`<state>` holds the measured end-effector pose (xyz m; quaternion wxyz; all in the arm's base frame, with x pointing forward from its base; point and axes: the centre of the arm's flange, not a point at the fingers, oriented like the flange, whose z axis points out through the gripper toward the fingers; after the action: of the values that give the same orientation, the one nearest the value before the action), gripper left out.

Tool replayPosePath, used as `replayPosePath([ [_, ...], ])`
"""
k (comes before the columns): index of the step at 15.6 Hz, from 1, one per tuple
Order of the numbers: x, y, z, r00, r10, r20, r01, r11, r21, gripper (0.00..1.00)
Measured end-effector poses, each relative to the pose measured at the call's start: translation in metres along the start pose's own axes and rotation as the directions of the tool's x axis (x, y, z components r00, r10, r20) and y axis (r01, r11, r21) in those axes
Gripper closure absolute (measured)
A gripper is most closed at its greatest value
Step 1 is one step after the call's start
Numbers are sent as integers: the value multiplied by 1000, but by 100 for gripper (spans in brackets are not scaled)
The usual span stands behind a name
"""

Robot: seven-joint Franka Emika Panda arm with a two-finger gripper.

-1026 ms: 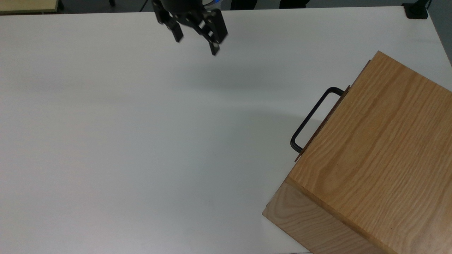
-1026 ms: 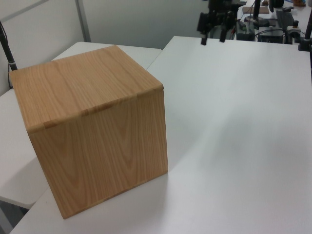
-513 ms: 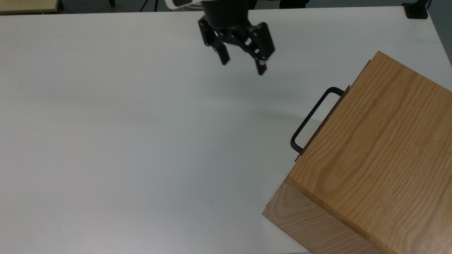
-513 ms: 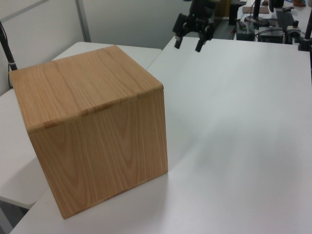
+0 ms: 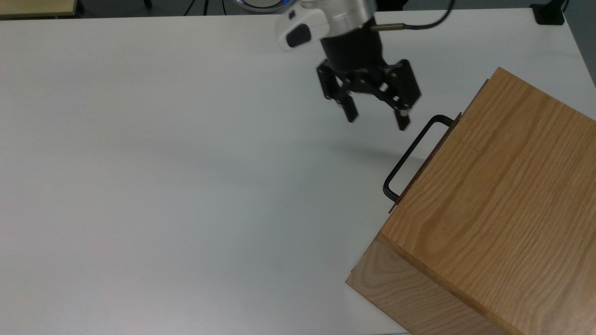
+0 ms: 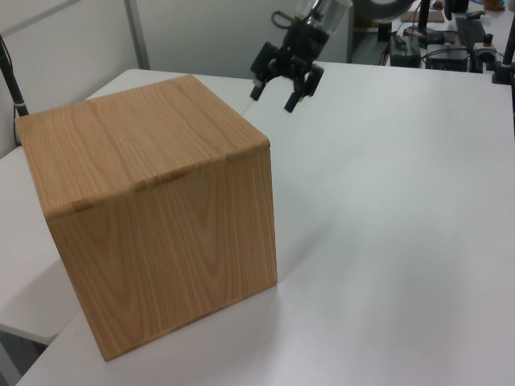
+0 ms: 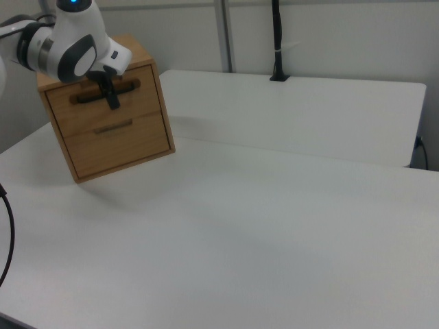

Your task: Open the drawer by sliding it

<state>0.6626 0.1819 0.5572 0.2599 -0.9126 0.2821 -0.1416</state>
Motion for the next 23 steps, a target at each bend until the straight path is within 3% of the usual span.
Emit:
replayPosePath([
  [6,-10,-8,31,1000,-2,-12,3,999,35,3],
  [7,-11,-10,33,1000,-3,-19,3,999,46,13],
  [9,-14,-15,37,1000,9,-30,-6,997,82,17],
  [12,-16,-21,38,998,27,-52,-20,991,132,43],
  [14,-15,-22,38,998,30,-56,-22,990,137,49],
  [16,-13,-19,40,998,36,-56,-29,991,133,72],
  [23,-13,-19,40,998,37,-55,-29,991,134,71],
])
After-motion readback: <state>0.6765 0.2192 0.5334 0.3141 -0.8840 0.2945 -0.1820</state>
